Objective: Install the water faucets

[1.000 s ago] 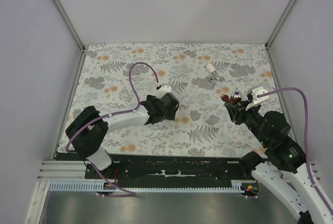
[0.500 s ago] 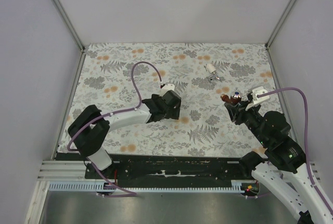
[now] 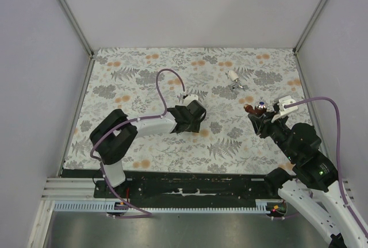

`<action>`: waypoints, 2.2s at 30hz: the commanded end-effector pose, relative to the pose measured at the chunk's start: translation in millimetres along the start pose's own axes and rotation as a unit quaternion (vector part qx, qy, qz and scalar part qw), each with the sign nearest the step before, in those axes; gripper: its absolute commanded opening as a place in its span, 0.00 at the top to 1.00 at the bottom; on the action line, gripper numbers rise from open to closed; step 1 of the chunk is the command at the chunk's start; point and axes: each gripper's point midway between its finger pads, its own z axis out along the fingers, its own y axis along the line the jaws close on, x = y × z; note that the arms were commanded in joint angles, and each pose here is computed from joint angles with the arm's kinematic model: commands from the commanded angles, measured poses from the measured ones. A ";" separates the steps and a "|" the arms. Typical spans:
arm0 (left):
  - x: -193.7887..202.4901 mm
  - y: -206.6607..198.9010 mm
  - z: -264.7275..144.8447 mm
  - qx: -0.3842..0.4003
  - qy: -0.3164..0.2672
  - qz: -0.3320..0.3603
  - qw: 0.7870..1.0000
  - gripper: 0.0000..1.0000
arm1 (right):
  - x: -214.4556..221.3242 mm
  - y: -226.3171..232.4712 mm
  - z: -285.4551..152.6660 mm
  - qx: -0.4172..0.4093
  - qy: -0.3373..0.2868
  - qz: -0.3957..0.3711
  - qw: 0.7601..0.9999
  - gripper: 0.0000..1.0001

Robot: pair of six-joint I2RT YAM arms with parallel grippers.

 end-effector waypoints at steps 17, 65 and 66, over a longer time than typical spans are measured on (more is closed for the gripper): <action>-16.6 -1.6 -5.4 0.020 -0.035 -0.043 0.998 0.88 | -9.1 18.3 4.2 -0.053 -0.005 -0.019 0.998 1.00; 36.6 27.8 -64.7 -0.366 -0.062 0.492 0.787 0.91 | -11.0 22.3 1.7 -0.068 -0.027 -0.026 0.997 0.99; 39.3 27.1 -63.9 -0.366 -0.059 0.495 0.785 0.90 | -11.7 22.5 1.4 -0.069 -0.028 -0.026 0.997 1.00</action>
